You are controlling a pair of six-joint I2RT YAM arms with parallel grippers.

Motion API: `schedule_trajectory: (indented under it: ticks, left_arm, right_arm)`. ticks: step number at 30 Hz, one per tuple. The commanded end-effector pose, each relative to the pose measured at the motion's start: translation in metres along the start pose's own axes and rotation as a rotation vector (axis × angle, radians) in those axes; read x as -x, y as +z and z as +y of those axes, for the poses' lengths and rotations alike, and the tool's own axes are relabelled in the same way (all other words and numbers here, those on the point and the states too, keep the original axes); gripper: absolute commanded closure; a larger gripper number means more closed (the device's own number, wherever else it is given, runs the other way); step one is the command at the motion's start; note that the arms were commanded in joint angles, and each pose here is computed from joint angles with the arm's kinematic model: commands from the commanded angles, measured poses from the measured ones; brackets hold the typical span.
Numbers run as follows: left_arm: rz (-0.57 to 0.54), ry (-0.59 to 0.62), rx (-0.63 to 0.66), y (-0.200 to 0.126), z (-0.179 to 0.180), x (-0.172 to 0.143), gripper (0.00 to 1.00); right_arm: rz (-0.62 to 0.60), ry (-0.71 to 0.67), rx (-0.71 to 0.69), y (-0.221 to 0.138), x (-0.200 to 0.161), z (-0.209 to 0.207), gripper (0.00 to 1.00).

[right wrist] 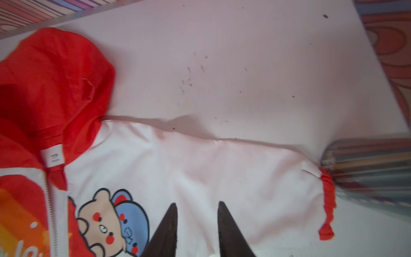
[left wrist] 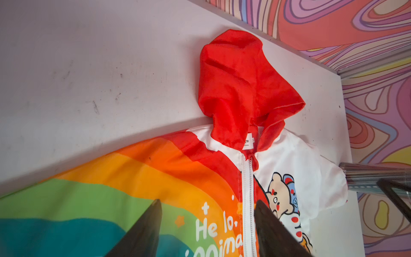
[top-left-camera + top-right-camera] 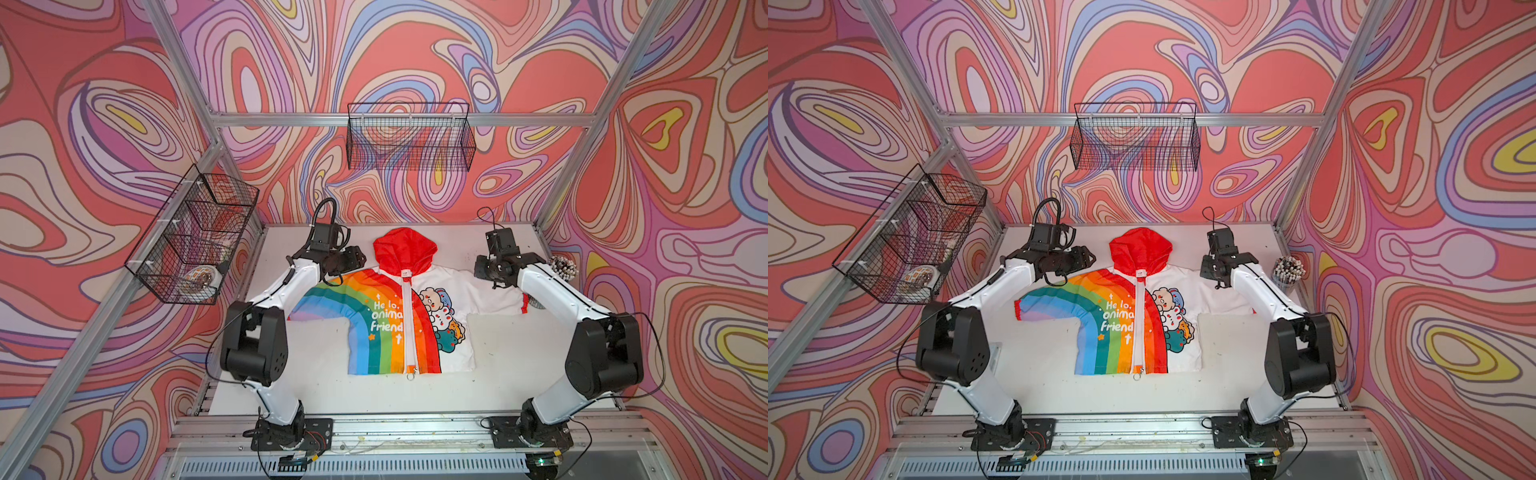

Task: Unzip the jacket
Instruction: Smooth out the jacket at the center of the board.

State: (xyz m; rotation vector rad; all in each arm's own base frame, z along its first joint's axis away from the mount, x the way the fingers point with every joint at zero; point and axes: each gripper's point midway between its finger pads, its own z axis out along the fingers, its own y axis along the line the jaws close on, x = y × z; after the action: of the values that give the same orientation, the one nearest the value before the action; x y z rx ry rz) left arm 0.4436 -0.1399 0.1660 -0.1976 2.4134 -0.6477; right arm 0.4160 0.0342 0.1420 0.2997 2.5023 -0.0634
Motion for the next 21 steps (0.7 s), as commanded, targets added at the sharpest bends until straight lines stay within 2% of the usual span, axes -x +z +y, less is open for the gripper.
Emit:
schedule_trajectory:
  ticks: [1,6,11,21]
  left_arm:
    - [-0.014,-0.004,0.066,-0.006,0.024,-0.024,0.34]
    - [-0.057,-0.016,0.080,-0.024,0.038,-0.049,0.34]
    - [-0.063,-0.009,0.035,-0.036,0.037,-0.070,0.35]
    - [-0.041,0.028,-0.028,-0.048,0.024,-0.098,0.35]
  right_arm:
    - [0.040,0.029,-0.194,0.000,-0.020,-0.052,0.70]
    - [0.112,0.078,-0.296,0.011,-0.040,-0.089,0.69]
    - [0.166,0.125,-0.376,0.020,-0.056,-0.122,0.67]
    - [0.234,0.104,-0.369,0.044,-0.067,-0.121,0.59]
